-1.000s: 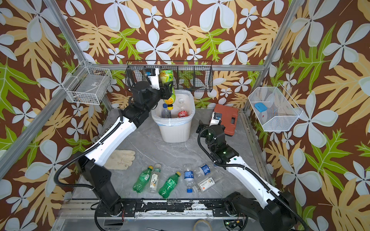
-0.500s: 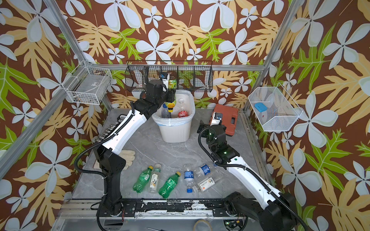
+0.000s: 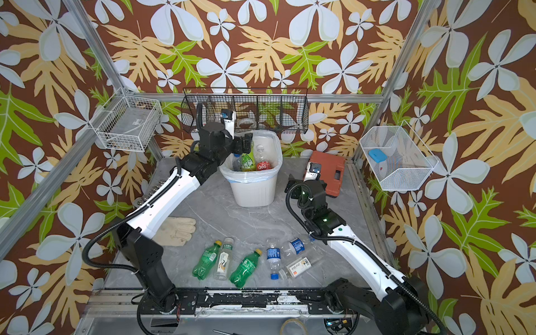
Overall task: Throw the plastic bottles in the bin
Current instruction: Throw the plastic bottle into the trash bin, then pick up the plastic bottle from the center of the table.
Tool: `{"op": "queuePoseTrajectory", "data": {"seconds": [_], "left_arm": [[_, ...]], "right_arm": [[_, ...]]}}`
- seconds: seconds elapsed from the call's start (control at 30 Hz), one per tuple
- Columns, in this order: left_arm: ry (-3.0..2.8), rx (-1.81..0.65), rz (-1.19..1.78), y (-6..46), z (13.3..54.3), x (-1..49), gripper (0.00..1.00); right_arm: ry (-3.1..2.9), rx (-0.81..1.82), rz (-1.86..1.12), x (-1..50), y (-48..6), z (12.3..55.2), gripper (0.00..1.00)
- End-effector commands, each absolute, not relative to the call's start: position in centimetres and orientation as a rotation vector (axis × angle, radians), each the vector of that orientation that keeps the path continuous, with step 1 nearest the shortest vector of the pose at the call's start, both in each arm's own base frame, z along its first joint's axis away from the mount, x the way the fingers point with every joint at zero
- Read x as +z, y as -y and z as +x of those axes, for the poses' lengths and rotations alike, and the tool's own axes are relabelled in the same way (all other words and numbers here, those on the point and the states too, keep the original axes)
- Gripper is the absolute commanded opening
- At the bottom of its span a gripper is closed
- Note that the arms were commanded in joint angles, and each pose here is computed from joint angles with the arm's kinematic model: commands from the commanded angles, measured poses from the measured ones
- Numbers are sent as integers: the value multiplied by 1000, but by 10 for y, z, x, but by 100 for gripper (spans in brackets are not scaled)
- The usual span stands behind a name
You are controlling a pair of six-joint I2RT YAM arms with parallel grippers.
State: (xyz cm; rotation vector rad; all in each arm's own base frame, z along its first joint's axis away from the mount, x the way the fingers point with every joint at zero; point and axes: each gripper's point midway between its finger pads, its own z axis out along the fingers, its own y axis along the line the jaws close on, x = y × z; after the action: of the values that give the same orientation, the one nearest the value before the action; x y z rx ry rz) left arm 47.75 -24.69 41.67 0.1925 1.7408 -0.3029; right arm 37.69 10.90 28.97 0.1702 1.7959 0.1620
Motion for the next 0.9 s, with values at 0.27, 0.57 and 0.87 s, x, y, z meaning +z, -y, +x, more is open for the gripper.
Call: {"op": "queuePoseTrajectory", "data": {"seconds": [0.27,0.57,0.87], "left_arm": [[-1592,-460,-74,171,378,339,100],[-1727,-485,-182,154,358,267,100],[-1743,-474,-172,160,367,259,100]], "right_arm": [[-1818,207,176,281,-117,382,100],[-1928,267,192,257,-126,379,100],[-2295,307,341,177,-118,323,99]]}}
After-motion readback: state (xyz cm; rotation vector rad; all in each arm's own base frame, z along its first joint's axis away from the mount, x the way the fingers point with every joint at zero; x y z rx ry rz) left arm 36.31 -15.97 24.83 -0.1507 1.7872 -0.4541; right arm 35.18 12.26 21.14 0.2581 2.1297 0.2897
